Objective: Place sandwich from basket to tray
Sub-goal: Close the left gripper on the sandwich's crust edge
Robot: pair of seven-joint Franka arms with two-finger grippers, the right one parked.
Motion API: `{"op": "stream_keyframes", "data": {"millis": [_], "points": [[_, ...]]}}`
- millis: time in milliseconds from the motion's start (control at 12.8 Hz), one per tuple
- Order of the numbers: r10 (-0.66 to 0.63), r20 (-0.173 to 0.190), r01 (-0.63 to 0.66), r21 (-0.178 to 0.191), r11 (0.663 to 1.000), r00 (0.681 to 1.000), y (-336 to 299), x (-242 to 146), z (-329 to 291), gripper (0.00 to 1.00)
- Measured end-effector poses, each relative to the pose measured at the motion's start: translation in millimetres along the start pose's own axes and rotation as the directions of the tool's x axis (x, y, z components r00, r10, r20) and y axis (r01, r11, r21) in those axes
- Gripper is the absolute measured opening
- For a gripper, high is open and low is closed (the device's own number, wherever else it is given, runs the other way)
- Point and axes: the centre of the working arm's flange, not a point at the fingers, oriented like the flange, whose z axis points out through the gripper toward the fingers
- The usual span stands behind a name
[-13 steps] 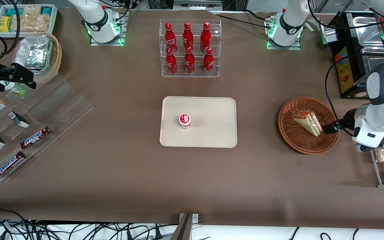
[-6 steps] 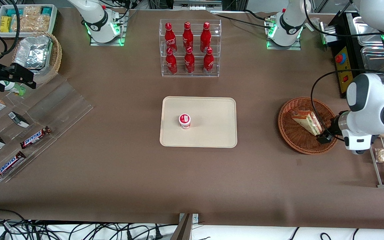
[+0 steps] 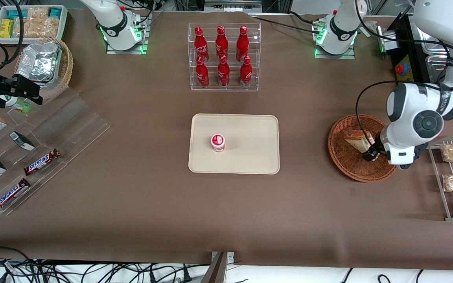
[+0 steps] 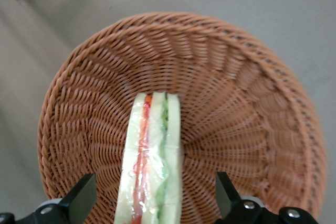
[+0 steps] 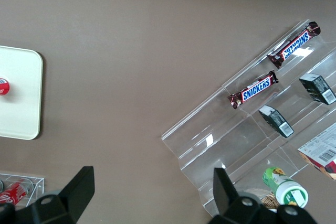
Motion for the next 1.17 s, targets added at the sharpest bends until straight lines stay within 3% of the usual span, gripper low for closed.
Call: {"op": "stream_keyframes", "data": {"millis": [625,781,1172], "points": [[-0.044,-0.002,0.044,0.011,0.999,0.999,1.1,-28.9,11.3,1.00],[-0.042,-0.004,0.042,0.014,0.999,0.999,0.8,-29.1,11.8,0.95],[-0.042,-0.005,0.042,0.013,0.999,0.999,0.7,-29.2,11.0,0.42]]}}
